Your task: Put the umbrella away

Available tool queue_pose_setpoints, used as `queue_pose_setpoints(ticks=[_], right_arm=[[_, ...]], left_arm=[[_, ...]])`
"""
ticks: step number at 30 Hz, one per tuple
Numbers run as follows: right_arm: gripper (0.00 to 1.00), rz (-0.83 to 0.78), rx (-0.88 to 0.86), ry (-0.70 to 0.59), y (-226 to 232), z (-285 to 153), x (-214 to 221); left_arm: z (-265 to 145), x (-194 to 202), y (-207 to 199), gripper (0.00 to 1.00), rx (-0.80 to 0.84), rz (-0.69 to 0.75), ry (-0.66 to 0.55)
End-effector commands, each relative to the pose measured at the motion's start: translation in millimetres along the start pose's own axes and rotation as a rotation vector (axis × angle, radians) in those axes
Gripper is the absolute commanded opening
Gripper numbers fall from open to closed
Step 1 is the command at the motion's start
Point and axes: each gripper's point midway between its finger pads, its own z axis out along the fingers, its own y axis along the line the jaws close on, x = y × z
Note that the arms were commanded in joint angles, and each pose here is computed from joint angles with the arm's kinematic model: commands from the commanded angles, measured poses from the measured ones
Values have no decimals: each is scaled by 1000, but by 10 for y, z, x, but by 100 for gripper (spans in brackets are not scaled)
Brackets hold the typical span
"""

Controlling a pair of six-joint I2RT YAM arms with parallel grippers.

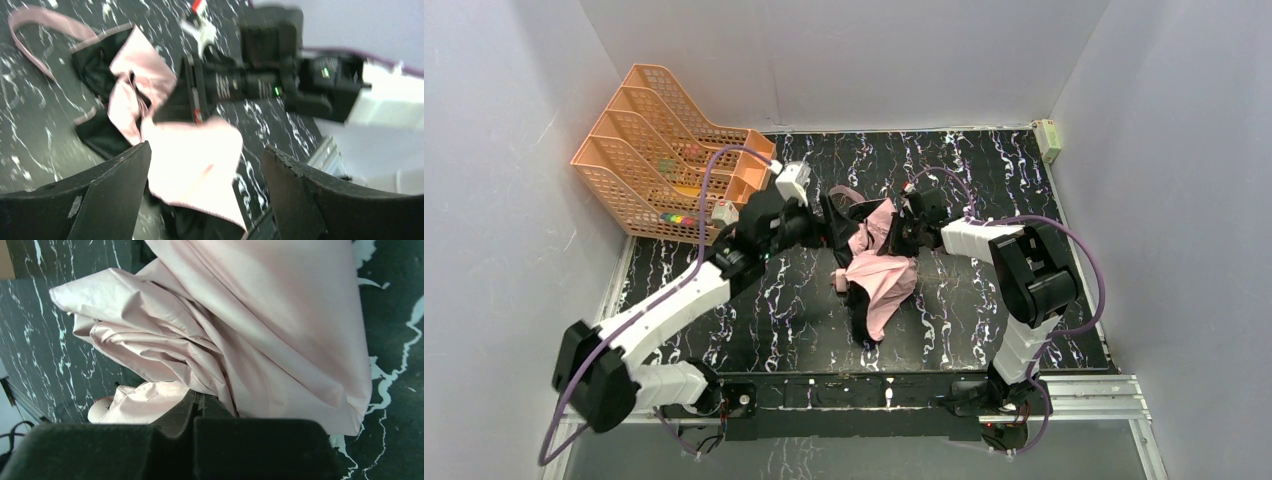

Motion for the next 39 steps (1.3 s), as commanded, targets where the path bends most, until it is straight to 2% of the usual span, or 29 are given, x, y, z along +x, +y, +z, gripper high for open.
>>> queue_pose_setpoints(ticks=[1,7,13,20,25,31,33,39], right_arm=[[0,154,251,11,-513,-9,222],[0,270,291,-52,-579,-97,263],[0,264,280,-62,-543,-132,227],[0,248,253,-57,-488,-131,220],[0,232,245,-56,-475,-138,214],[0,228,234,-50,-461,-123,224],[0,226,235,-48,-468,-126,230],[0,222,233,-47,-469,-126,236]], left_arm=[[-354,474,-114,83,-27,16,31],[-614,1024,-281,98,-68,63,42],[-647,1439,-362,98,-143,143,46],[-524,1731,3,98,-374,238,46],[-489,1816,160,89,-461,236,44],[-406,1871,130,74,-453,236,51],[-391,1892,122,66,-443,232,53],[-363,1878,47,34,-406,209,42]])
